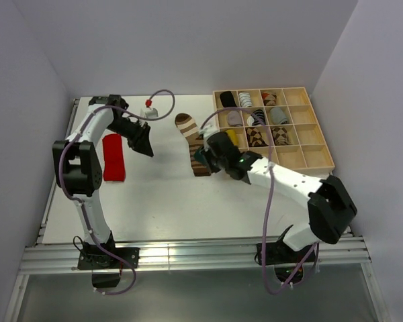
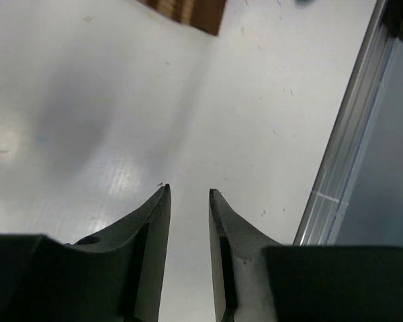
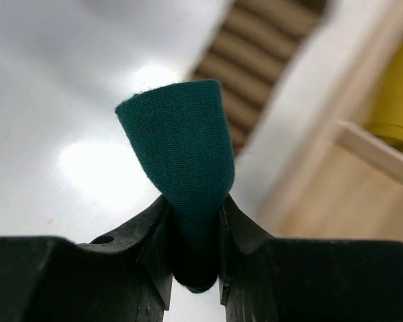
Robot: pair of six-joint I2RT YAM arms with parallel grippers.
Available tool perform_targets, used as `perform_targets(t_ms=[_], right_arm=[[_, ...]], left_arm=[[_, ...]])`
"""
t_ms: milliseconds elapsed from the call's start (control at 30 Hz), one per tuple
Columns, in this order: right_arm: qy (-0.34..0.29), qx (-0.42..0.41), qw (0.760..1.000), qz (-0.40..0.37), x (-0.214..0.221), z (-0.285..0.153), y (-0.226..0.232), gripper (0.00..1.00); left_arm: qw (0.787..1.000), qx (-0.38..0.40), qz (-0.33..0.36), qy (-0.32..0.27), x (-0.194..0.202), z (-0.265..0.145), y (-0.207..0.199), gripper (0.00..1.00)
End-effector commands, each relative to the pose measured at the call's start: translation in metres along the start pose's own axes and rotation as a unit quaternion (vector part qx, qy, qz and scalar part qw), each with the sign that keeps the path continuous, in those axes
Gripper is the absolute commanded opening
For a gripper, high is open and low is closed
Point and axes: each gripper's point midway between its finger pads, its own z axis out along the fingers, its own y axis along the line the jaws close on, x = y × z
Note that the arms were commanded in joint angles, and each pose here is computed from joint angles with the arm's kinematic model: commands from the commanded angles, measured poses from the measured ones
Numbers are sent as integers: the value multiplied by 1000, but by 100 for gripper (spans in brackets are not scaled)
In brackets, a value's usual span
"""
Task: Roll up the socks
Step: Pick up the sock at the center of the board, then place the sock in the storage box.
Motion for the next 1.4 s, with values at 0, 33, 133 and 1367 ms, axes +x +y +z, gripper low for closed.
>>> perform_targets(t_ms=[0,33,133,1367], right_arm=[[-35,101,988,111,-24,-27,-68,0],[-33,118,984,129,-23,-35,-81,0],[-29,193,962,193,-9,-52,-134,0],[178,416,823,344,167,-72,-310,0]], left_arm=[[997,-23,12,-74,-41,-32,-12,33],[996,-28,10,-80,-44,-35,-12,33],[994,-36,16,-101,-55,-38,-11,33],[990,20,67,-122,-52,-36,-17,32]])
